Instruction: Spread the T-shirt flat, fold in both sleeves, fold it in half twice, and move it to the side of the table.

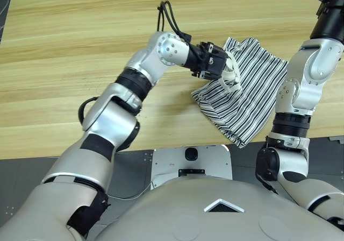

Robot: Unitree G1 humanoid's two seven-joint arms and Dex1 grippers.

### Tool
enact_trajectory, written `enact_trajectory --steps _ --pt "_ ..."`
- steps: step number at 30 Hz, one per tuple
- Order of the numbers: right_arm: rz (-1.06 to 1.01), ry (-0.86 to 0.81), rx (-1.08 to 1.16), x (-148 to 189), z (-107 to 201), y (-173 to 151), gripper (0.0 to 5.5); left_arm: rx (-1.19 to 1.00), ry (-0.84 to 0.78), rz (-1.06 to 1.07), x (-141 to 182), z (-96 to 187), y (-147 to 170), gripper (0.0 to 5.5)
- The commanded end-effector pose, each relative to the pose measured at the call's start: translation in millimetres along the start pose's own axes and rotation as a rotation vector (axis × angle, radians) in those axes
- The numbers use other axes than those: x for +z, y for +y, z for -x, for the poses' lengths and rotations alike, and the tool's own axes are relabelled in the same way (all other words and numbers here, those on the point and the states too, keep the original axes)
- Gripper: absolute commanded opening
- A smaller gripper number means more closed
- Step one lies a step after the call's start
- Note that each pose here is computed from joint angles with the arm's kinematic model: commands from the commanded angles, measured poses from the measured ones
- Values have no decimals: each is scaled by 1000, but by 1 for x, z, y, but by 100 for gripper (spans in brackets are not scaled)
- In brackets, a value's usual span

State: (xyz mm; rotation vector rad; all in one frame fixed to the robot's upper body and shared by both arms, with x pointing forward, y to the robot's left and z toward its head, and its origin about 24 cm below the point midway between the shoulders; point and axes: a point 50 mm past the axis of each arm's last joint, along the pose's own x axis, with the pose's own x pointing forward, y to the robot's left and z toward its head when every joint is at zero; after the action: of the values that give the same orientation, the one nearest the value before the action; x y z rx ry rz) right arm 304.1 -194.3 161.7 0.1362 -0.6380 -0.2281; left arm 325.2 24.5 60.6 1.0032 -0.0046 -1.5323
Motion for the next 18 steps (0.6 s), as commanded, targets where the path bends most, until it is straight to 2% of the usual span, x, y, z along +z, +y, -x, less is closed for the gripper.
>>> enact_trajectory --steps 1,4,8,12,18 --pt "-16 7 4 2 1 4 382 75 3 25 8 -20 9 288" --pt "-26 12 9 1 2 7 382 124 37 73 6 -27 9 288" --pt "-36 7 11 4 2 9 382 -45 210 107 -23 -27 -22 288" --pt "-43 -4 10 8 1 10 382 -179 400 192 -59 -11 -57 288" --pt "-36 -11 -6 10 1 6 382 -131 482 471 -100 22 -99 288"
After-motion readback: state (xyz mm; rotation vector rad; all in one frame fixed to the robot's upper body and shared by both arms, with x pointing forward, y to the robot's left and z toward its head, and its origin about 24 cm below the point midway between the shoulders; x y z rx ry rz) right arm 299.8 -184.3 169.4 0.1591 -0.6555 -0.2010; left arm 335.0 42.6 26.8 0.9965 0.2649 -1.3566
